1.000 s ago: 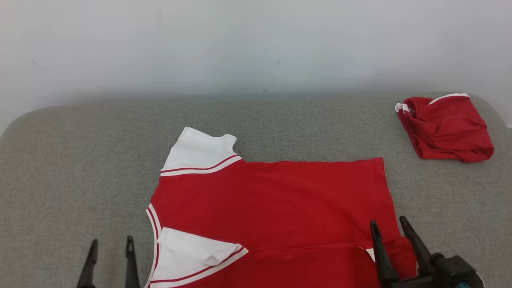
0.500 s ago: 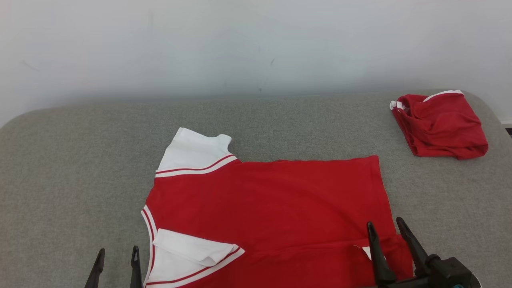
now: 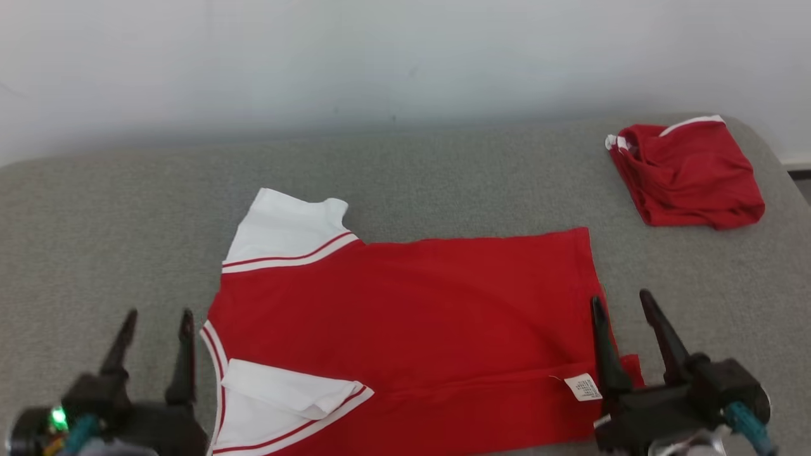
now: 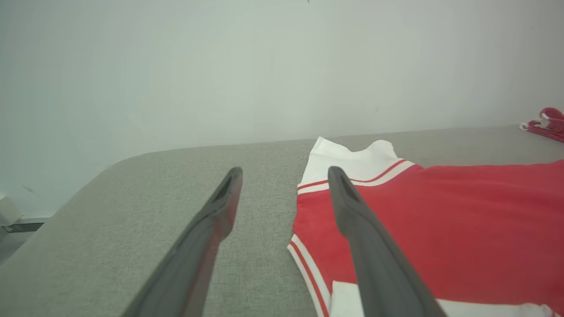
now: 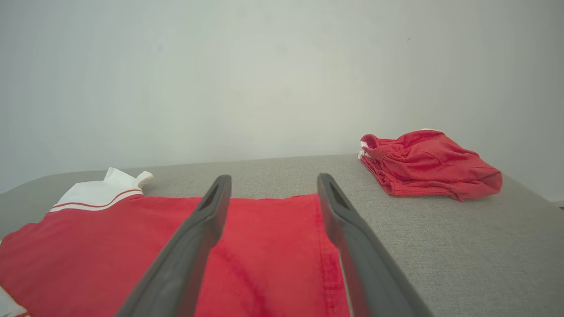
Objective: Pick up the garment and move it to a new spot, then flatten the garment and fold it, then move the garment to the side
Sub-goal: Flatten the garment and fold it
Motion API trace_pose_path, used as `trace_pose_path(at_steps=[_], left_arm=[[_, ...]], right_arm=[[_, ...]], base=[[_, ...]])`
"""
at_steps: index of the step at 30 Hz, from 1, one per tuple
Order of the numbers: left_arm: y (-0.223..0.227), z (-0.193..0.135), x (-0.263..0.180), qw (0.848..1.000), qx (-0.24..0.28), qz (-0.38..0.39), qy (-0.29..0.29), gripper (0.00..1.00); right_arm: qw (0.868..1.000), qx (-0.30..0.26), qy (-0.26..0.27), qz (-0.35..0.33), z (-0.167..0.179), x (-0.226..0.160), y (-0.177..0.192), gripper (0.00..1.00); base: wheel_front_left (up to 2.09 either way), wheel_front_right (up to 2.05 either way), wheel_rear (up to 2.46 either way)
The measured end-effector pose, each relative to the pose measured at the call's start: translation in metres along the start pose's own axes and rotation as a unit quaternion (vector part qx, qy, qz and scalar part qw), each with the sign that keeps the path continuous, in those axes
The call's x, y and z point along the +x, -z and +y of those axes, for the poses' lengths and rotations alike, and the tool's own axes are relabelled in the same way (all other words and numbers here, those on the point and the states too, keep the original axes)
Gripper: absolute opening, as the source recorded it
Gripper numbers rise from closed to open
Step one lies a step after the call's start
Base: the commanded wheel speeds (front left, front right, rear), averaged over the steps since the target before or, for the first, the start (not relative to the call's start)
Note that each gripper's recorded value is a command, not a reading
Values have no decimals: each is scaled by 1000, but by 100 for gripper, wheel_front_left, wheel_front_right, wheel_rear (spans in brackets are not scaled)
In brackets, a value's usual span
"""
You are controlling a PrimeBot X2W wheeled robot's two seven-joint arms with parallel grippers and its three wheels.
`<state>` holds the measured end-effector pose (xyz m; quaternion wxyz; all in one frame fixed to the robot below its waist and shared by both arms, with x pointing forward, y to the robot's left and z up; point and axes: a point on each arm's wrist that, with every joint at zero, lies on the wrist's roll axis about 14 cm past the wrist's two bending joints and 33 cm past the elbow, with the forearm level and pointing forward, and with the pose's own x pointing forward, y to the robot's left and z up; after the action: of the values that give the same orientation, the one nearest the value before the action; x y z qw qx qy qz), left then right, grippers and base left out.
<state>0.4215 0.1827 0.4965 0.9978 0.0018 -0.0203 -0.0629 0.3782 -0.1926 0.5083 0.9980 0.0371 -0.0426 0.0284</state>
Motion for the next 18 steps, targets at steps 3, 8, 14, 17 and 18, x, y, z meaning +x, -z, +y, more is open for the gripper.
trace_pose_path(at_steps=[3, 8, 14, 17, 18], left_arm=[[-6, 14, 32, 1000, 2, -3, 0, 100], [-15, 3, 87, 998, 10, 17, 53, 100], [-9, -28, 134, 989, -8, 82, 124, 100], [4, -35, 149, 981, -10, 129, 142, 100], [4, -35, 149, 981, -10, 129, 142, 100]], right_arm=[[1000, -4, 7, -14, -7, 15, -9, 100], [999, -8, 25, -28, -21, 37, -18, 100], [999, -12, 46, -26, -36, 52, -17, 100], [998, -14, 52, -16, -41, 55, -10, 100], [998, -14, 52, -16, -41, 55, -10, 100]], base=[[0, 0, 0], [0, 0, 0], [0, 0, 0], [0, 0, 0], [0, 0, 0]])
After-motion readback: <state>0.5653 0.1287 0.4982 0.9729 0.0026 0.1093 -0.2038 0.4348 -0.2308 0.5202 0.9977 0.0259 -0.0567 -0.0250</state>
